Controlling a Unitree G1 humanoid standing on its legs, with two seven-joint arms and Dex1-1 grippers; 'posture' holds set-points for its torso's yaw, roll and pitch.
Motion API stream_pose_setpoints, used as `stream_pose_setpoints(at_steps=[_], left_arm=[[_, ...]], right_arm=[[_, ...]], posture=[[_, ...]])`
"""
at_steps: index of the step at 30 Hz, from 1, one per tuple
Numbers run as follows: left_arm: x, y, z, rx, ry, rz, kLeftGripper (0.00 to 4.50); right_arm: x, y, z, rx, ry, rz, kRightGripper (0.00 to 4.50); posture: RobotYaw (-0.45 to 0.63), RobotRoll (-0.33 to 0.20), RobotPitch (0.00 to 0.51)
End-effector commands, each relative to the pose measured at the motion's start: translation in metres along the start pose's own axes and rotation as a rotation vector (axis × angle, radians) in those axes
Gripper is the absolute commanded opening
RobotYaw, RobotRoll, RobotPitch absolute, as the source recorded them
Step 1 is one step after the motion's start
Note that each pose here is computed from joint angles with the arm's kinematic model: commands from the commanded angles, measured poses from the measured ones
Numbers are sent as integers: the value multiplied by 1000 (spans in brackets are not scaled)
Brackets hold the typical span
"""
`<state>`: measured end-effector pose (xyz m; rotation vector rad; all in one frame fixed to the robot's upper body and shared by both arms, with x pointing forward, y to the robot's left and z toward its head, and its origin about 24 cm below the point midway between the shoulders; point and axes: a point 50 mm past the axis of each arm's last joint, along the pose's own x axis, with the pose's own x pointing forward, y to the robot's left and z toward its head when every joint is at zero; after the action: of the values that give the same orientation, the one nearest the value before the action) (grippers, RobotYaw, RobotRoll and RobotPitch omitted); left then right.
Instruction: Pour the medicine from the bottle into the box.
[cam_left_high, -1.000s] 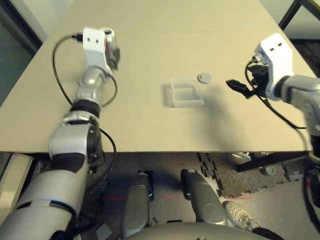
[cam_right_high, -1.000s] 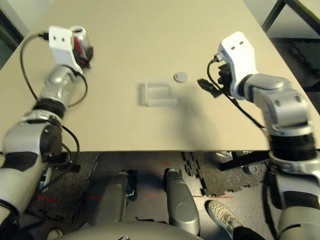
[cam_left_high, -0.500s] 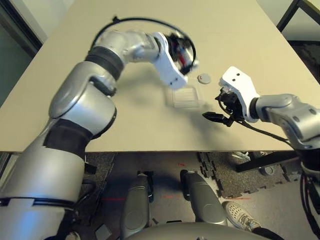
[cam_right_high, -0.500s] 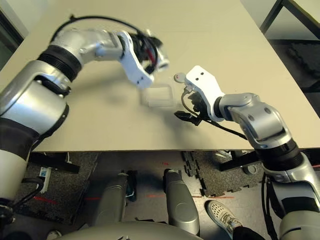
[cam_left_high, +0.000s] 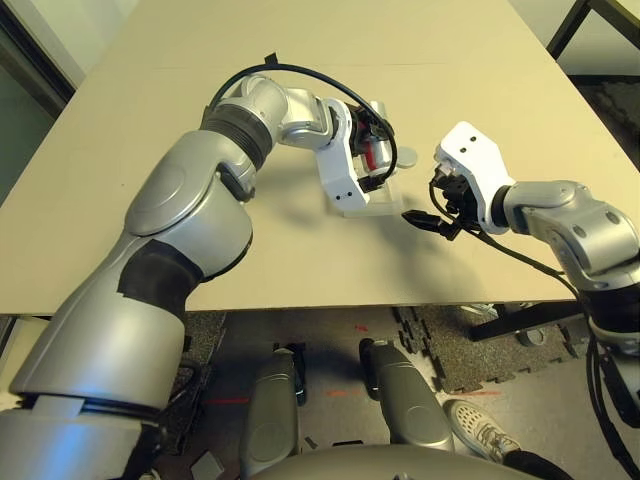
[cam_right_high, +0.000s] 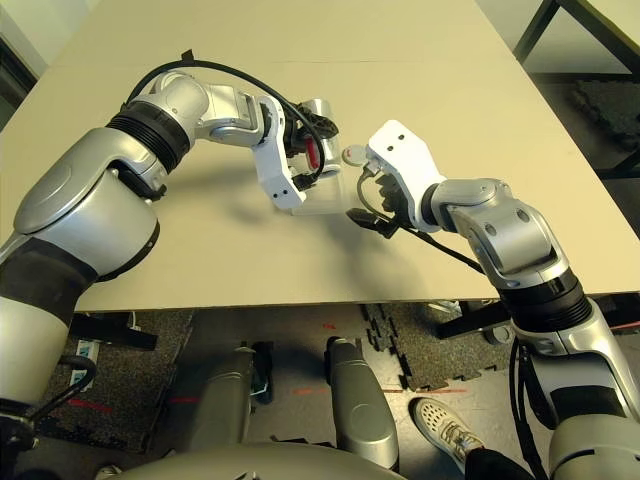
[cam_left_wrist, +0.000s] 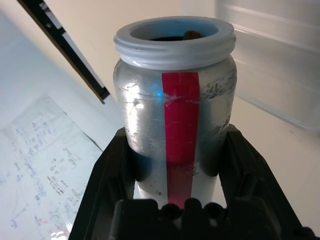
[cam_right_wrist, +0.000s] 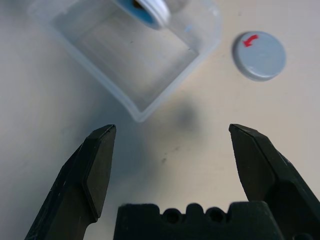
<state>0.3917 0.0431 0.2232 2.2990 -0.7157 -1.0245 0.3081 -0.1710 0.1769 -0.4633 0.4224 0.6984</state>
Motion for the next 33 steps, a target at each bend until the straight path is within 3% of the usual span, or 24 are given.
stream_pose_setpoints(at_steps=[1, 4, 9, 12, 15, 17, 20, 26, 30, 33], left_arm=[[-4, -15, -5, -106, 45, -48, 2477], [-8, -11, -9, -294, 51, 26, 2477], [-21, 0, -33, -829, 135, 339, 2477], [-30, -15, -48, -1251, 195, 512, 2477], [-36, -42, -55, -1695, 241, 704, 2477], [-38, -61, -55, -1911, 267, 801, 2477], [-36, -86, -45, -2071, 305, 844, 2477], [-21, -122, -15, -2246, 380, 822, 2477], [-16, -130, -5, -2271, 404, 799, 2477], [-19, -123, -11, -2170, 397, 786, 2477]], right_arm=[[0, -2, 5, -15, -15, 6, 4500], [2, -1, 7, -18, -28, 15, 4500], [0, 1, 5, -15, -21, 38, 4500], [-1, 4, 3, -14, -16, 66, 4500], [-2, 6, 5, -10, -19, 93, 4500], [-2, 6, 5, -11, -19, 96, 4500], [-2, 4, 5, -13, -16, 96, 4500], [0, 6, 5, -11, -13, 101, 4500], [0, 6, 4, -8, -6, 100, 4500], [0, 6, 3, -6, -1, 96, 4500]], posture=[[-180, 0, 179], [-178, 0, 179], [-180, 0, 179], [-176, 0, 180], [-174, 0, 181], [-171, 0, 180], [-168, 0, 185], [-170, 0, 187], [-174, 0, 188], [-182, 0, 187]])
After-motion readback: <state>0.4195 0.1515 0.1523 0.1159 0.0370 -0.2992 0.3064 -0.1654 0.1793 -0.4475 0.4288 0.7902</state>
